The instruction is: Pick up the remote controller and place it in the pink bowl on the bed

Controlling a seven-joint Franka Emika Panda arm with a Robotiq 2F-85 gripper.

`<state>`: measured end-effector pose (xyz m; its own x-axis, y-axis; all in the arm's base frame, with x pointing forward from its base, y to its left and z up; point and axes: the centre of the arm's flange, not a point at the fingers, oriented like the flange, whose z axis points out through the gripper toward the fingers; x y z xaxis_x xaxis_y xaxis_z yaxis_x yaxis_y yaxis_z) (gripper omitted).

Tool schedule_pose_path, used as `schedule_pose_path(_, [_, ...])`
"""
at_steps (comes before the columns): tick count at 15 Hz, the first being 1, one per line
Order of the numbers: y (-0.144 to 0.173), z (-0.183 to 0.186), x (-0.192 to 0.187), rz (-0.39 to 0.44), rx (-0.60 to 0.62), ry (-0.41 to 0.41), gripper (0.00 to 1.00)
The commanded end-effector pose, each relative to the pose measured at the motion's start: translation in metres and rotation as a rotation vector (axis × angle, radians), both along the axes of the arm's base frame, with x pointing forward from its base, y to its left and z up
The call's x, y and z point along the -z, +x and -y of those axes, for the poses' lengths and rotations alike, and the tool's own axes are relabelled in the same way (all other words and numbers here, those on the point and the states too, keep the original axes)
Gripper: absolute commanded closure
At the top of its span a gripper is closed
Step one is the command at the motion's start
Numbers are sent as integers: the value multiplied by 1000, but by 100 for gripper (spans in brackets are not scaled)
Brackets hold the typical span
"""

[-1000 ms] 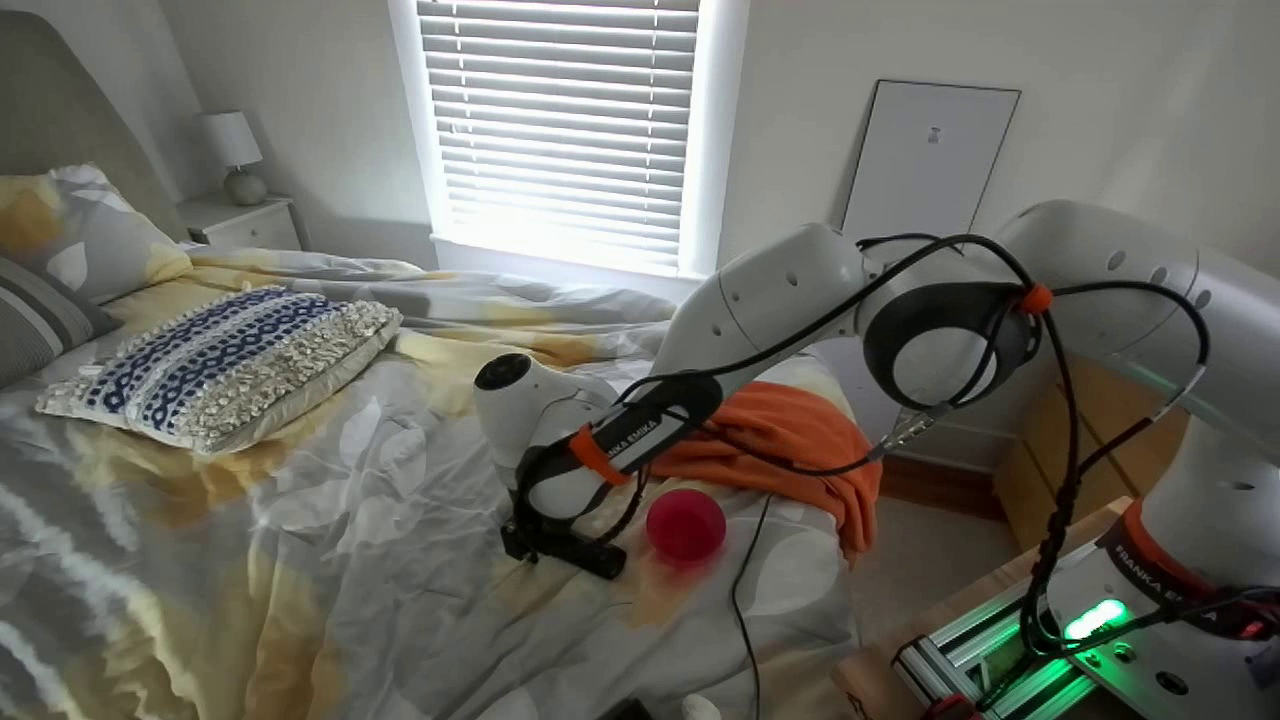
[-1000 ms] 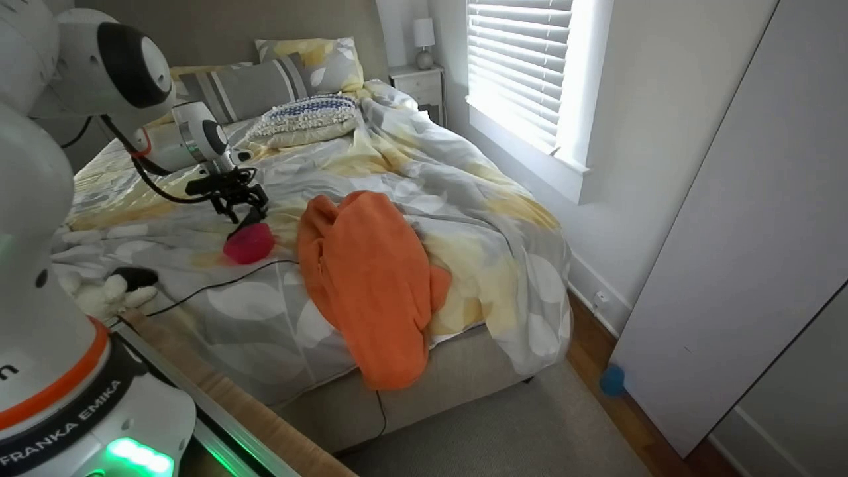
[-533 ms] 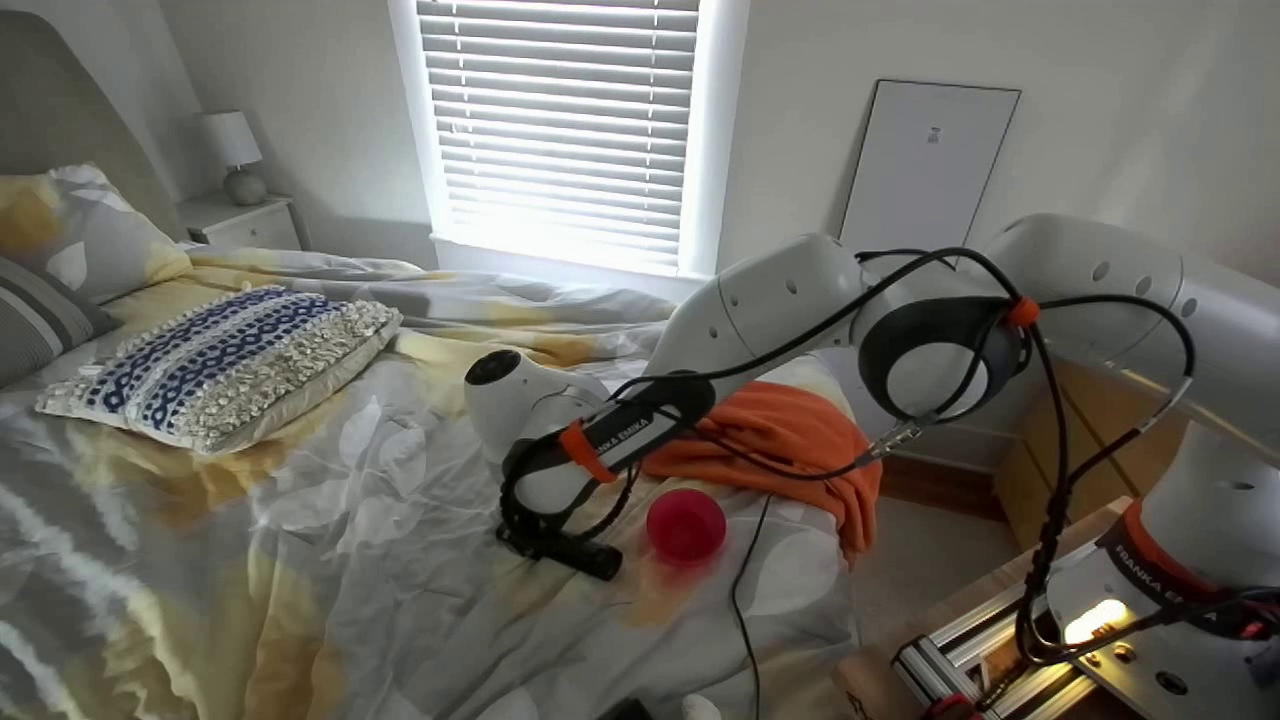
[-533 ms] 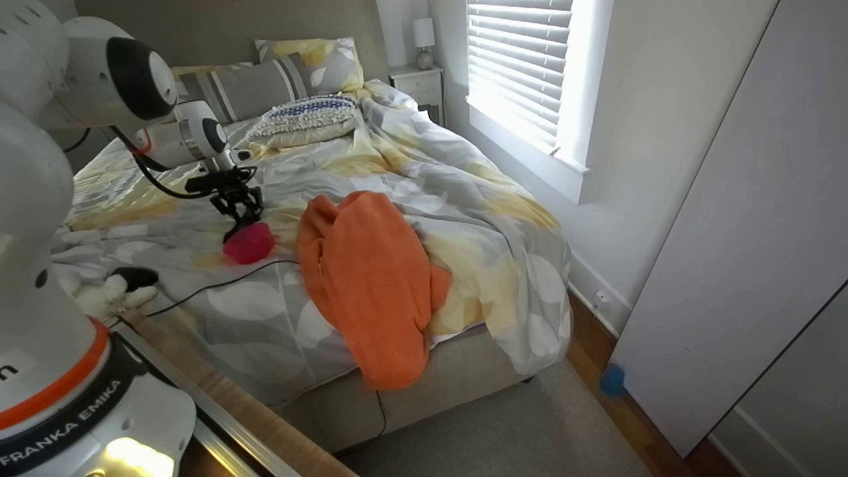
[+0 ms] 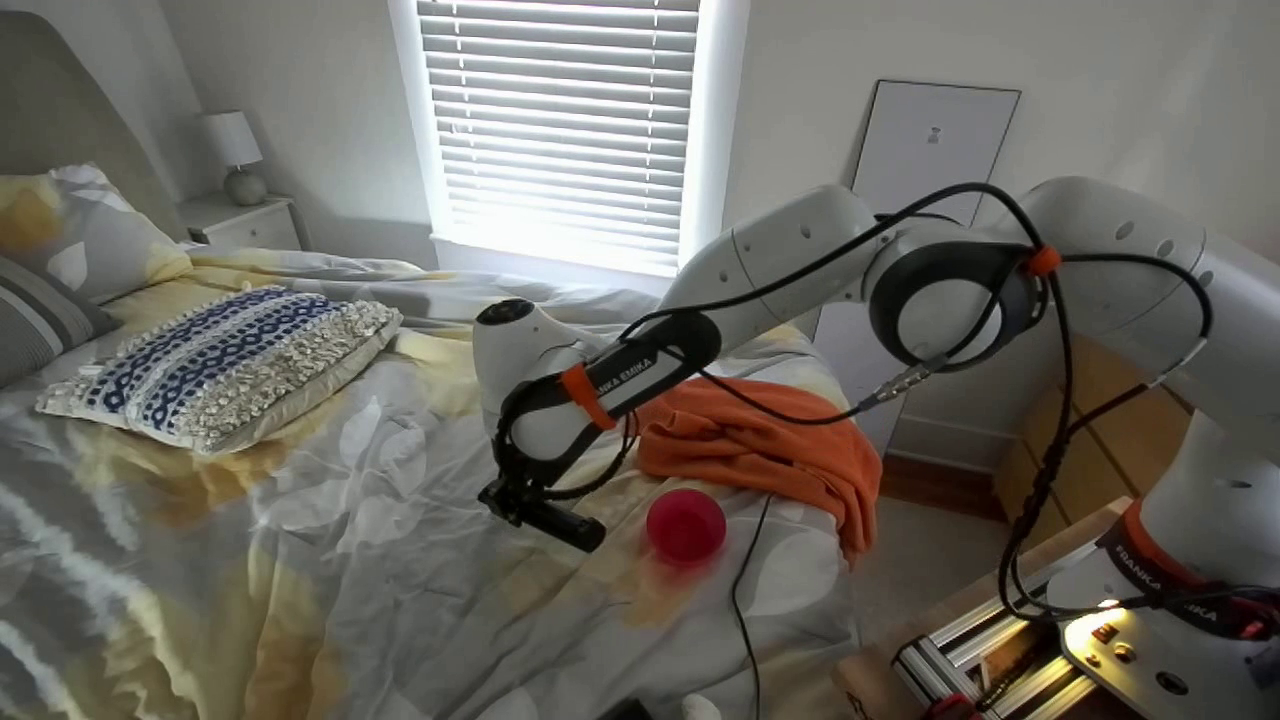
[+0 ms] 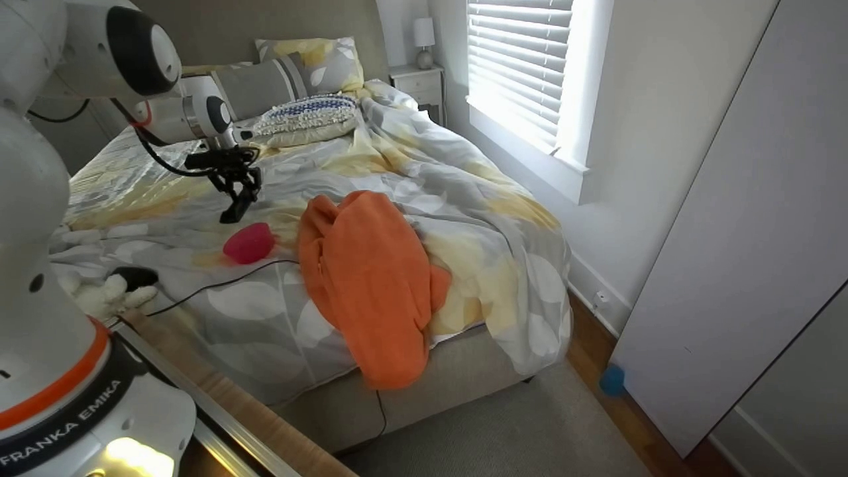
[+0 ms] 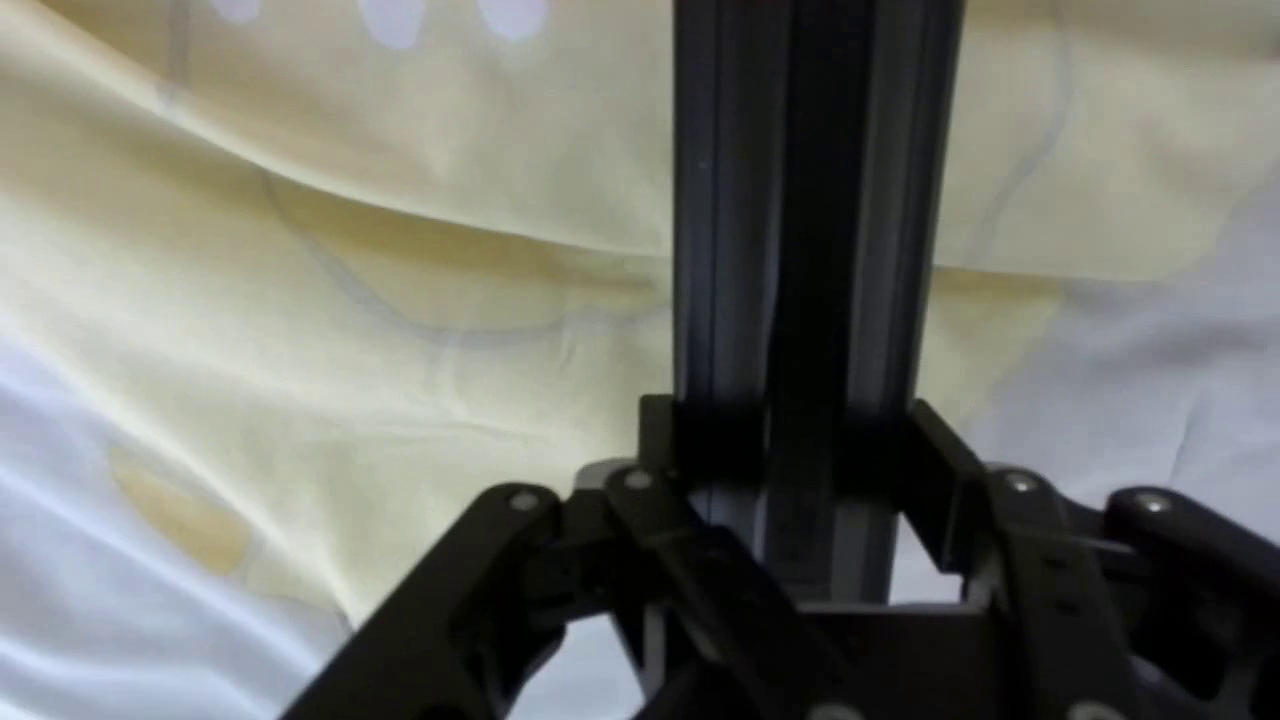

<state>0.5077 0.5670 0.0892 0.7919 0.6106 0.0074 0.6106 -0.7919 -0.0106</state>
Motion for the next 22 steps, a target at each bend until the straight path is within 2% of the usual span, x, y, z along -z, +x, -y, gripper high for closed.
schedule_pose_path(1, [-20,52,-28,-36,21,74,70])
schedule_pose_path(10, [-62,113,-51,-53,76,68,70])
schedule_pose_path(15, [-84,140,-69,-81,90,119,70])
schedule_pose_path(22, [-91,176,-51,-29,177,118,70])
